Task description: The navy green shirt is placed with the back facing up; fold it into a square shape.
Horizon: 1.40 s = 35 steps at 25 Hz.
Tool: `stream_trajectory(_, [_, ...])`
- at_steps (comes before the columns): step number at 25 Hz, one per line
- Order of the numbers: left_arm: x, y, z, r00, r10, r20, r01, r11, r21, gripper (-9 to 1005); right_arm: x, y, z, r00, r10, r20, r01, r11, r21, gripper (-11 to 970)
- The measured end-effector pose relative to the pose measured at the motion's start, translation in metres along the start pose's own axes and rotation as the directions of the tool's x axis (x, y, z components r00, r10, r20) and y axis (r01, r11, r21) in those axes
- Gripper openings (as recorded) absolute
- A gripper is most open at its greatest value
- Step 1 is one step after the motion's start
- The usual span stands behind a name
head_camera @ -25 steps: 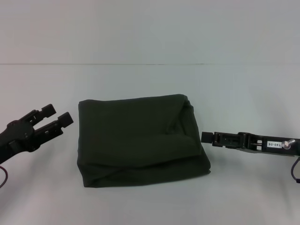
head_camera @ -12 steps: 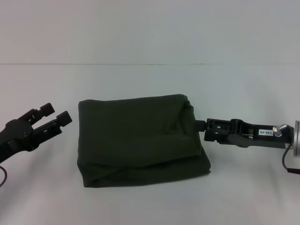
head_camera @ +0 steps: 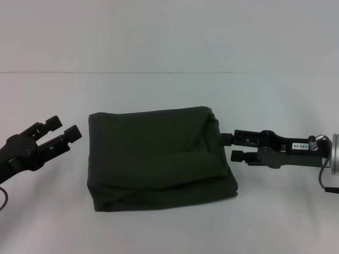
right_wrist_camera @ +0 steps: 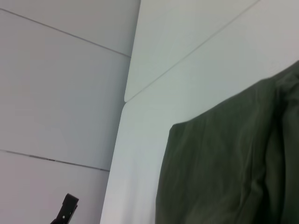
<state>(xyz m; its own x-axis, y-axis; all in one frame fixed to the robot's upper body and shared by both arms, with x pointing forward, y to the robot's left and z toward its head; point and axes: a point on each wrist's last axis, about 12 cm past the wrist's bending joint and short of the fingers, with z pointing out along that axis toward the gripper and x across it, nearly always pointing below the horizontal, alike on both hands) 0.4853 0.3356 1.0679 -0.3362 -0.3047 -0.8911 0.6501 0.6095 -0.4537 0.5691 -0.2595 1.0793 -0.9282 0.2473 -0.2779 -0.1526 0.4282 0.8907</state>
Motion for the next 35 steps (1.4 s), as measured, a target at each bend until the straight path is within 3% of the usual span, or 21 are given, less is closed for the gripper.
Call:
stream_trajectory(16, [0.0, 0.0, -0.002, 1.0, 0.001, 0.001, -0.001, 1.0, -0.002, 905, 0.012, 0.0, 0.028, 0.999, 0.019, -0.03, -0.019, 1.0, 0.015, 775])
stream_trajectory(24, [0.0, 0.0, -0.002, 1.0, 0.004, 0.0, -0.004, 1.0, -0.003, 905, 0.014, -0.001, 0.028, 0.999, -0.018, -0.044, 0.02, 0.999, 0.028, 769])
stream_trajectory(35, [0.0, 0.0, -0.002, 1.0, 0.004, 0.001, -0.004, 1.0, -0.002, 905, 0.015, -0.001, 0.028, 0.998, -0.04, -0.037, 0.041, 0.999, 0.017, 431])
